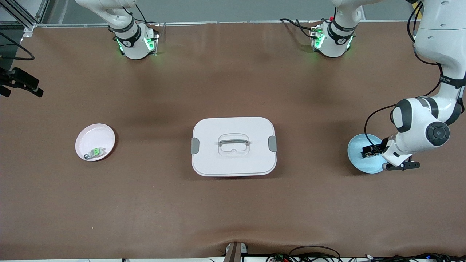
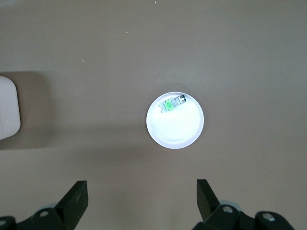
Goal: Transfer orange switch to right arm and place
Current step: 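Lower the left gripper and close it on the orange switch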
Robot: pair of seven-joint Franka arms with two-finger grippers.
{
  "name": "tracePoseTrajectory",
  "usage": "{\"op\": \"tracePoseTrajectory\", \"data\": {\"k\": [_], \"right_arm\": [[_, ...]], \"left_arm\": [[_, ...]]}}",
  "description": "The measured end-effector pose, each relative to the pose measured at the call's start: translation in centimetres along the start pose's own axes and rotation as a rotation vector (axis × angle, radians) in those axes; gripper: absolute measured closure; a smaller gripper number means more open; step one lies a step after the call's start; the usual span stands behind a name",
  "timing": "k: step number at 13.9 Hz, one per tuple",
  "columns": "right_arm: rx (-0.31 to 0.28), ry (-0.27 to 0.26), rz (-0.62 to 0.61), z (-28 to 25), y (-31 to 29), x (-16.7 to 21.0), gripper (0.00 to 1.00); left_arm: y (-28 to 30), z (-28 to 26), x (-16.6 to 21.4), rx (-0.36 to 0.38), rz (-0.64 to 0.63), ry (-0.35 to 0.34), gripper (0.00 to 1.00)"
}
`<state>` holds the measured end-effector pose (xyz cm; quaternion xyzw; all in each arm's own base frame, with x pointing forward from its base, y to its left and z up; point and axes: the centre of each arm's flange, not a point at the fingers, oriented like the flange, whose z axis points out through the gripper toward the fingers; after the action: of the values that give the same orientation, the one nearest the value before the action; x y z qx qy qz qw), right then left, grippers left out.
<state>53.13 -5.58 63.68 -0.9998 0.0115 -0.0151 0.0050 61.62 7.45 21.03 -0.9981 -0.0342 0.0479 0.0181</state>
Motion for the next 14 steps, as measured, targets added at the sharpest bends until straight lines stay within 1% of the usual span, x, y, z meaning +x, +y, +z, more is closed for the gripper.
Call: {"op": "tracePoseTrajectory", "data": {"k": [8, 11, 12, 13, 14], "right_arm": [[-0.001, 0.001, 0.001, 0.0, 0.1, 0.0, 0.00], [-0.001, 0.001, 0.001, 0.0, 0.1, 0.0, 0.00], [-0.001, 0.001, 0.001, 0.0, 0.1, 0.0, 0.00], [-0.001, 0.001, 0.001, 0.0, 0.0, 0.0, 0.00], [-0.001, 0.001, 0.000, 0.0, 0.0, 0.0, 0.00]], "left_arm": [[0.1, 1.5, 0.2, -0.015, -0.024, 0.008, 0.00], [0.1, 2.0, 0.3, -0.017, -0.027, 0.012, 0.03], [0.1, 2.2, 0.3, -0.018, -0.027, 0.012, 0.07], [0.1, 2.3, 0.3, -0.018, -0.027, 0.011, 0.19], [0.1, 2.3, 0.3, -0.018, -0.027, 0.012, 0.28]]}}
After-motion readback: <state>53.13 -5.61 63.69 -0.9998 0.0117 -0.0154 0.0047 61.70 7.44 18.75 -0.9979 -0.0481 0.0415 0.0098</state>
